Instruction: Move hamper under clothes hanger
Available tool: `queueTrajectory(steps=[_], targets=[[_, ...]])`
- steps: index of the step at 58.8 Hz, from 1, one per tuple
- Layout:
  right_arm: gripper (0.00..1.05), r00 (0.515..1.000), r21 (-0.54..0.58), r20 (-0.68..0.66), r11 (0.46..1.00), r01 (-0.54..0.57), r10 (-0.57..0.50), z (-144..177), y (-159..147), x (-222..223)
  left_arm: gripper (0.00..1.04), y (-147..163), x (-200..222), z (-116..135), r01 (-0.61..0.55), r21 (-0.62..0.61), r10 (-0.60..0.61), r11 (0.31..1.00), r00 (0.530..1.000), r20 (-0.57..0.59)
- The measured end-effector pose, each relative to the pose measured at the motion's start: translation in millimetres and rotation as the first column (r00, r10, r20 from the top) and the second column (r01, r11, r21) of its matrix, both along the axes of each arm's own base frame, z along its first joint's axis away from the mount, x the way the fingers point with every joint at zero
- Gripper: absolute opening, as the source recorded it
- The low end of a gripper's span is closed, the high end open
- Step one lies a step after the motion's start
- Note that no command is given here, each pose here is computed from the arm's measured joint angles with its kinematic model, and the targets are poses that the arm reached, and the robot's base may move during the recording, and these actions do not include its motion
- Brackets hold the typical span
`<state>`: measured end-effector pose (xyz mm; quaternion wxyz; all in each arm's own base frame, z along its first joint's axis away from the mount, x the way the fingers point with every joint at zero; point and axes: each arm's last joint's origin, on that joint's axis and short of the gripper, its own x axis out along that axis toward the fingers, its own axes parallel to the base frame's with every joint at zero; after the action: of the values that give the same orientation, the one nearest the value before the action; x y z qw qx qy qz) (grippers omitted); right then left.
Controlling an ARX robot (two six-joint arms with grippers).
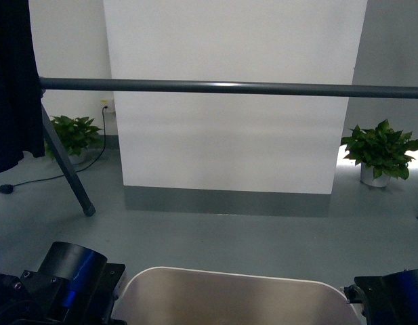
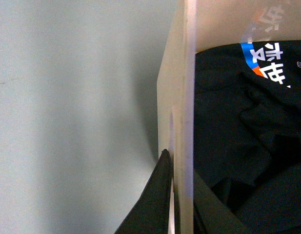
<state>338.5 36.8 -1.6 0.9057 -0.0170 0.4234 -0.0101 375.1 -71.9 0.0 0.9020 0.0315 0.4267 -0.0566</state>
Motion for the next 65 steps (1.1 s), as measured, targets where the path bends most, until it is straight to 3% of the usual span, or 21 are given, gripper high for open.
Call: queueTrajectory(steps=[22, 34, 51, 53, 57, 65], targets=[[0.03, 1.0, -0.004, 0.0, 1.0, 0.017, -0.017, -0.1, -4.8, 0.2, 0.04, -5.0, -0.9, 0.1, 0.022, -0.012, -0.022, 1.0, 1.0, -0.002], [0.03, 1.0, 0.018, -0.001, 0.999, -0.029, 0.029, 0.1, 5.7, -0.3, 0.04, 6.1, 0.5, -0.3, -0.021, 0.007, 0.021, 1.0, 1.0, 0.0], [0.03, 1.0, 0.0, 0.001, 1.0, 0.007, -0.007, 0.2, -2.4, 0.6, 0.04, -2.3, -1.0, -0.3, 0.009, -0.004, -0.009, 1.0, 1.0, -0.002], [0.03, 1.0, 0.026, 0.025, 1.0, 0.006, -0.006, -1.2, -1.8, 0.0, 0.04, -0.6, -2.6, -4.0, 0.006, -0.037, -0.004, 0.999, 0.998, 0.056], [0.03, 0.978, 0.149, 0.205, 0.989, 0.02, -0.05, -9.0, -4.8, -2.4, 0.04, 6.7, -2.4, -12.5, 0.002, -0.083, 0.019, 0.997, 0.969, 0.247], [0.03, 0.959, 0.212, 0.277, 0.977, 0.003, -0.063, -12.6, -10.6, 13.5, 0.04, 13.0, 19.3, -16.3, -0.01, -0.12, 0.047, 0.993, 0.948, 0.315]])
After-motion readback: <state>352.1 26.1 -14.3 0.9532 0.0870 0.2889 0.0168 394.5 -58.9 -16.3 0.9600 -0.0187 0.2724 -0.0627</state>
